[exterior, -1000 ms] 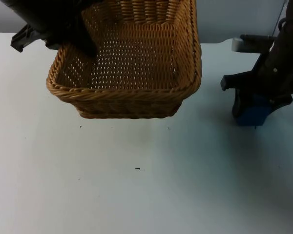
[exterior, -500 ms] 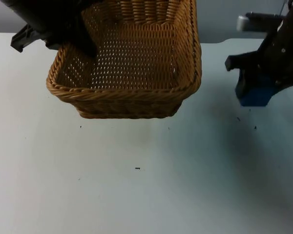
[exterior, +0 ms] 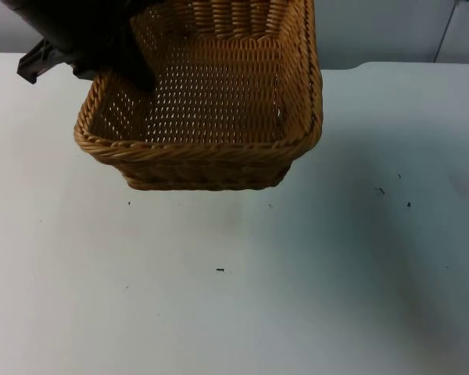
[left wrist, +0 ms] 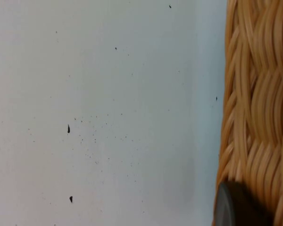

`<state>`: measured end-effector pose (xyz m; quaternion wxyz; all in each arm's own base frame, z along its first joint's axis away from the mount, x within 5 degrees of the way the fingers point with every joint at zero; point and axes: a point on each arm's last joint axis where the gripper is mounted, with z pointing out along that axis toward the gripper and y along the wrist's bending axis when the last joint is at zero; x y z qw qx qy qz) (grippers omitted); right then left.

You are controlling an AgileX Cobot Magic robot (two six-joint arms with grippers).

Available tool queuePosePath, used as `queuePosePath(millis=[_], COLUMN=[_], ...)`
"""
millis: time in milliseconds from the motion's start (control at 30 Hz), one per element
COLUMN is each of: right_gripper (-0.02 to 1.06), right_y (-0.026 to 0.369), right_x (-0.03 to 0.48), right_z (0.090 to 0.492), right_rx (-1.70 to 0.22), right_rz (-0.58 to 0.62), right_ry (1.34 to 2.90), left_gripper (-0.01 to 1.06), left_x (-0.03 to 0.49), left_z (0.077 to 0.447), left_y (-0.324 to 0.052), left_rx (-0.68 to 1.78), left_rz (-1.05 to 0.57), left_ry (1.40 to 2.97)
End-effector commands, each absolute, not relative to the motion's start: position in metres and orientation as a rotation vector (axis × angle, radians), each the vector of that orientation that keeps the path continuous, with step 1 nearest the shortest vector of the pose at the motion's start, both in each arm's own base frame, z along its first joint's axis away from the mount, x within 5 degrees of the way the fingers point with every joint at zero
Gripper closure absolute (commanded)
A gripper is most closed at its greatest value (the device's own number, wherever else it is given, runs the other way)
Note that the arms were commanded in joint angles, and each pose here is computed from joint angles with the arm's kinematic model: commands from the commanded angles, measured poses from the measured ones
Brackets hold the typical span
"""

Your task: Pick up the basket with the left hand and place the blue cube into the basket with the right hand.

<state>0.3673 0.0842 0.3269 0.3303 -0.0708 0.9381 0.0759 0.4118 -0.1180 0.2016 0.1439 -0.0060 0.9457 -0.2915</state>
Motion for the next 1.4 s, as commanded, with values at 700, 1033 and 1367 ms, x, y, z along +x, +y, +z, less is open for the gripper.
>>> queuePosePath(millis=[700,1033,1367], right_gripper=[1.05,1.05,1.05], right_y=[0.221,0.24,0.251], right_x=[0.332,0.353,0.37], right_z=[0.341,0.297,0.257], right_rx=[-0.588,-0.594,-0.601], right_rz=[0.443,0.476,0.459], right_ry=[2.332,2.378,2.414], left_gripper=[1.05,1.05,1.05], left_x=[0.412,0.412,0.412], left_z=[0.2,0.2,0.2], left_y=[-0.124,-0.124,-0.124], left_rx=[-0.042,-0.043,-0.051], left_rz=[-0.886,-0.889,-0.899], left_ry=[2.729,2.729,2.726])
